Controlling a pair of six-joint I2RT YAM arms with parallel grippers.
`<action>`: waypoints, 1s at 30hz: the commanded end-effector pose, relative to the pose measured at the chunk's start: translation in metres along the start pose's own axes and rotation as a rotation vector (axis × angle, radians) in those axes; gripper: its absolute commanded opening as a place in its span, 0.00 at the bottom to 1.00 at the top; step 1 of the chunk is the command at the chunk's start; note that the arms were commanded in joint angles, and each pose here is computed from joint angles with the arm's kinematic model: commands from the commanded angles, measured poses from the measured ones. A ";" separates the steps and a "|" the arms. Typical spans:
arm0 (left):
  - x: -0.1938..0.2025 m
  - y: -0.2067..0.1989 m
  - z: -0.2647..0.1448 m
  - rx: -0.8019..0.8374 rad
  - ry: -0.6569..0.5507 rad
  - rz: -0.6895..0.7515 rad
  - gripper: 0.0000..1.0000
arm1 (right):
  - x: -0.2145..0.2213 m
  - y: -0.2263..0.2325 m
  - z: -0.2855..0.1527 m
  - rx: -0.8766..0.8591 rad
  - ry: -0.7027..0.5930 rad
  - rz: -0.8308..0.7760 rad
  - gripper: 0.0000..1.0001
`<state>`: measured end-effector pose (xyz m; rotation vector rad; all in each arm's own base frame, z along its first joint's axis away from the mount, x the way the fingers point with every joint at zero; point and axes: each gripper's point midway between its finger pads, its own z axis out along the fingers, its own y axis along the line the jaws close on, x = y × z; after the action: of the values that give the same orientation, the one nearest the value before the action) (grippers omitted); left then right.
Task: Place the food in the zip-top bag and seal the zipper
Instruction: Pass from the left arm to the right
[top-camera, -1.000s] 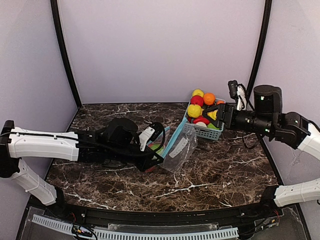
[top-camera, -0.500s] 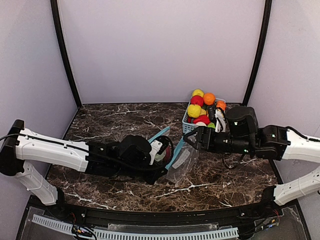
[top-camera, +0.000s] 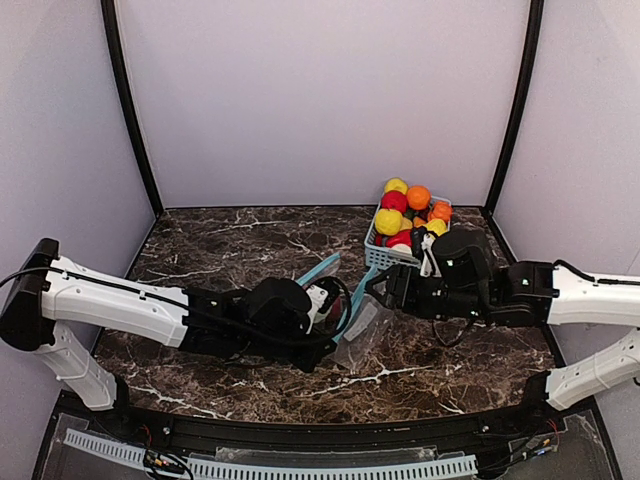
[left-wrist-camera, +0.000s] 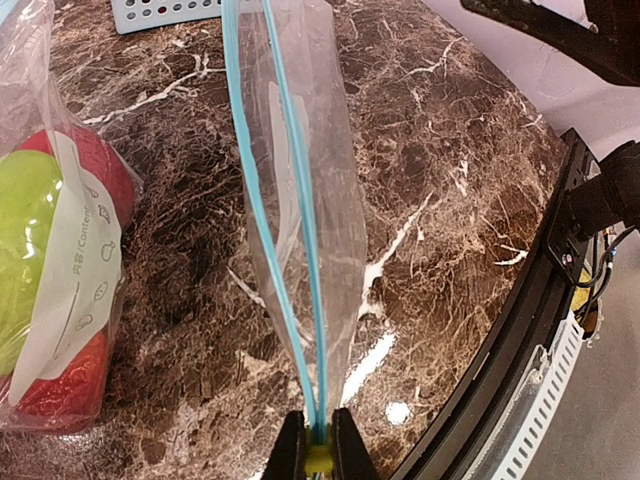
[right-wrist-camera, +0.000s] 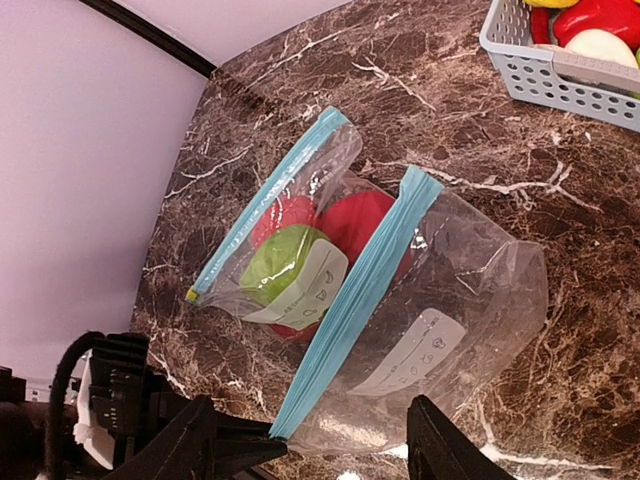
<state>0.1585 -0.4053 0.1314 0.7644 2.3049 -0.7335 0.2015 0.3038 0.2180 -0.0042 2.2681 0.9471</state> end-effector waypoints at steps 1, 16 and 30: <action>-0.009 -0.010 -0.001 0.016 -0.017 -0.006 0.01 | 0.005 0.006 0.012 0.001 0.021 0.005 0.62; -0.010 -0.018 0.004 0.036 -0.003 -0.003 0.01 | 0.018 -0.007 0.041 0.122 0.082 -0.013 0.47; -0.007 -0.021 0.008 0.037 0.010 -0.001 0.01 | 0.028 -0.021 0.053 0.188 0.103 -0.013 0.23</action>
<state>0.1532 -0.4204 0.1299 0.7845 2.3149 -0.7601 0.2135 0.3263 0.1561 0.0078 2.4539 0.7514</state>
